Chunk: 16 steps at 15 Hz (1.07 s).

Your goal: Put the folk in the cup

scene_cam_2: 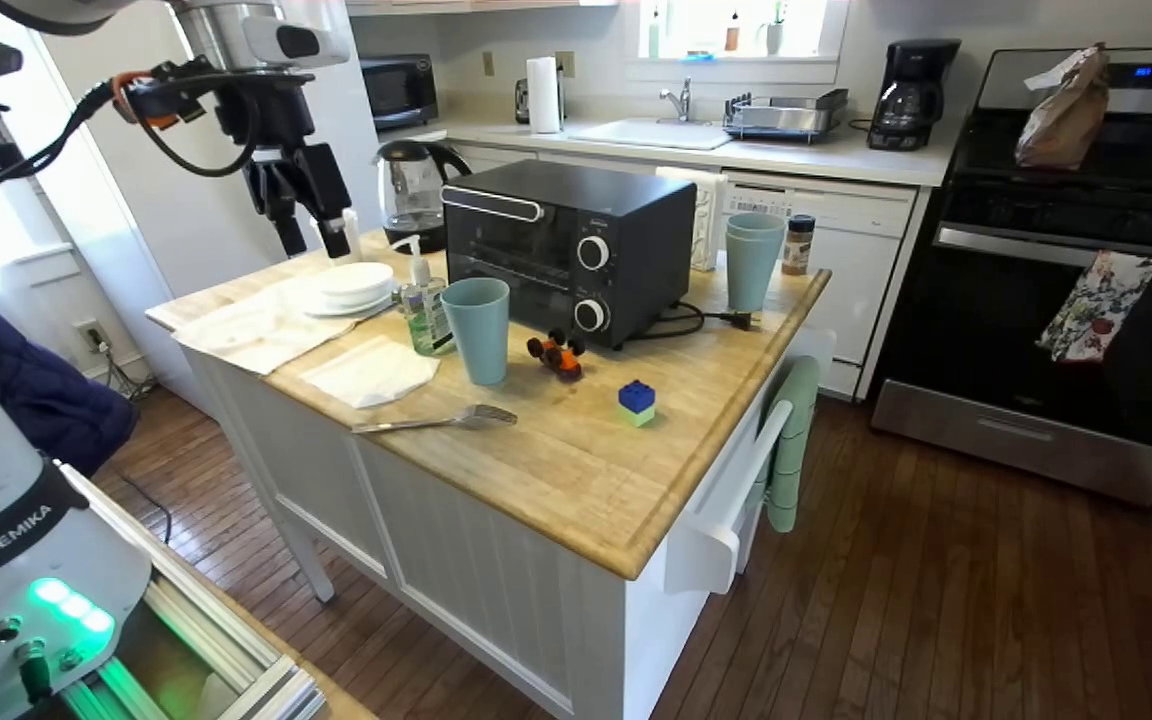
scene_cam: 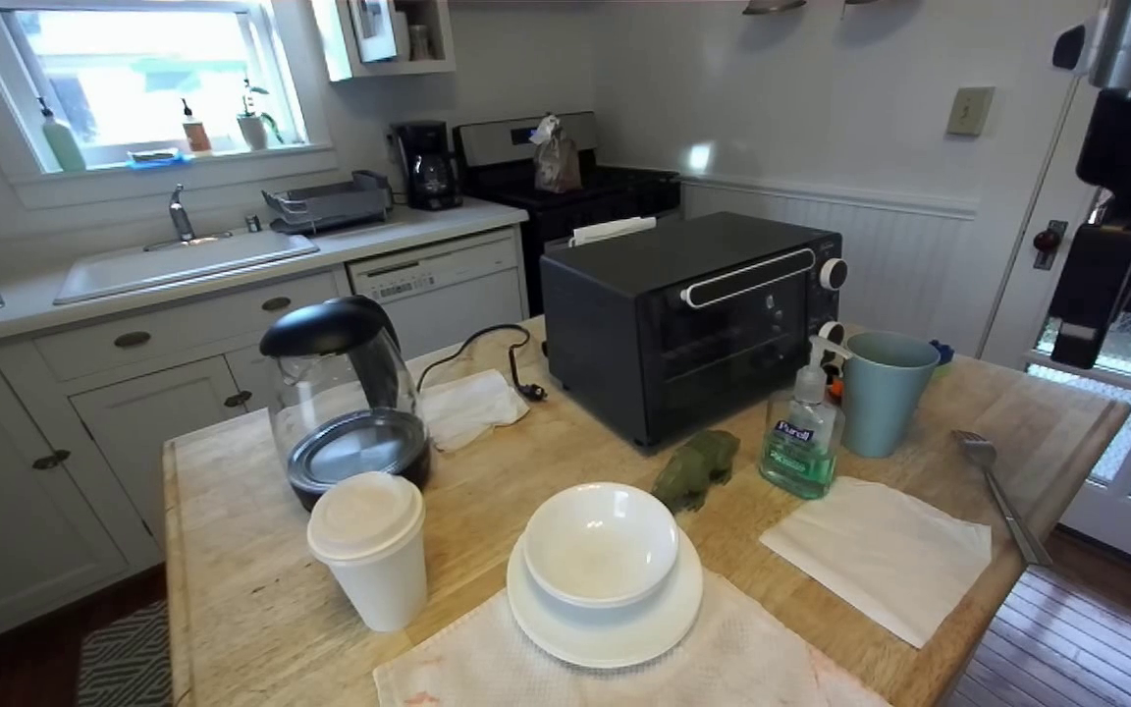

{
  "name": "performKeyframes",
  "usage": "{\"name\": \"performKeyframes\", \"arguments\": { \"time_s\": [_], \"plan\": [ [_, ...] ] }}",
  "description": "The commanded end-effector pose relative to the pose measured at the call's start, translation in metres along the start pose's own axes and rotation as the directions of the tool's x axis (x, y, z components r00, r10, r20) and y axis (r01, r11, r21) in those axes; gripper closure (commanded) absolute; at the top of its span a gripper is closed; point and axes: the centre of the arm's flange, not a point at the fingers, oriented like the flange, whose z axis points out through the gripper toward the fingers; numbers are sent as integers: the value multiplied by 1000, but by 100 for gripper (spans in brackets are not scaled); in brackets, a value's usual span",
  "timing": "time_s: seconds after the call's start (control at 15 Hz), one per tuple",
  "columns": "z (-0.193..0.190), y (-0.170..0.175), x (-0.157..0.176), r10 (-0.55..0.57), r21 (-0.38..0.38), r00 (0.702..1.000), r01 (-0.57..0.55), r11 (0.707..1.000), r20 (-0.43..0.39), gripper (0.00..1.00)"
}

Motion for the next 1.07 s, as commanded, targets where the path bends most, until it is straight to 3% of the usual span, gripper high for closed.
{"name": "performKeyframes", "arguments": {
  "time_s": [0.0,0.27,0.4,0.6,0.73,1.0],
  "plan": [
    [55,21,25,152,-37,980,-148,988,126,0],
    [104,46,27,308,-40,906,-310,950,288,0],
    [121,54,27,351,-18,861,-371,928,368,0],
    [144,59,29,384,26,817,-437,899,431,0],
    [160,59,30,391,53,796,-465,884,462,0],
    [179,59,30,400,110,793,-498,860,459,0]
  ]
}}
